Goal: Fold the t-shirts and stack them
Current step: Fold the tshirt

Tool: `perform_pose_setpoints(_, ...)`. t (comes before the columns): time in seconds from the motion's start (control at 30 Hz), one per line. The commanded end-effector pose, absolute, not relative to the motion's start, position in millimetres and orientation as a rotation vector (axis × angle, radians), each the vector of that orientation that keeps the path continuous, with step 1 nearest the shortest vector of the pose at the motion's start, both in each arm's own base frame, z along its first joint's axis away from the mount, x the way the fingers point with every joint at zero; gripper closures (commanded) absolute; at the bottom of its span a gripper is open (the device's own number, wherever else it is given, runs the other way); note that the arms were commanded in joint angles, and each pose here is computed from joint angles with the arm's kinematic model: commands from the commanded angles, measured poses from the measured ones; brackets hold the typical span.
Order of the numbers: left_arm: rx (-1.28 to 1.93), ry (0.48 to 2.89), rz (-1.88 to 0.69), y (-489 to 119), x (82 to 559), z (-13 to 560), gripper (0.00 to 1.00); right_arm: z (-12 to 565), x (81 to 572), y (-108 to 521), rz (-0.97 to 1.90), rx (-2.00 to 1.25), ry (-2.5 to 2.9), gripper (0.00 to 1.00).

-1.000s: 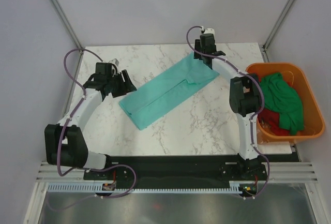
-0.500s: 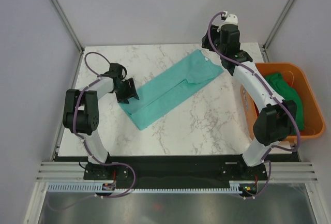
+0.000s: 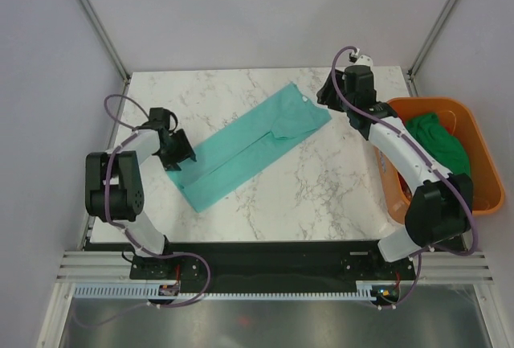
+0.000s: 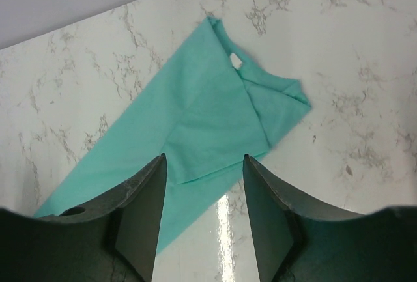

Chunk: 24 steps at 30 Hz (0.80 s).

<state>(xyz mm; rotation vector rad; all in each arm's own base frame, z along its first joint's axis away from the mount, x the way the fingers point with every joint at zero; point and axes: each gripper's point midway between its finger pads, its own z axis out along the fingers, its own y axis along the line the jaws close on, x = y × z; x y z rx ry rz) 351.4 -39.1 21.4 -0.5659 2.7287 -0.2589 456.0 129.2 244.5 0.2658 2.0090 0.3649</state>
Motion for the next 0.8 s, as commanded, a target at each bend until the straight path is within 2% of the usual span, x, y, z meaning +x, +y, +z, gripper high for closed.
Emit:
perform_pose_setpoints(0.0,-0.784,2.834,-0.068,-3,289,2,0.3,229,446,132,0.417,0.371,2.04,0.42)
perform_pose_setpoints(0.17,-0.895,2.72,-0.072,15,284,23,0.3,182,449,139,0.436,0.439,2.11,0.46)
perform_pose_setpoints(0.37,-0.833,2.632,-0.277,-5,305,59,0.3,139,466,149,0.464,0.508,2.14,0.5)
perform_pose_setpoints(0.77,-0.697,2.442,-0.448,-20,337,125,0.31,70,485,145,0.41,0.623,2.15,0.56)
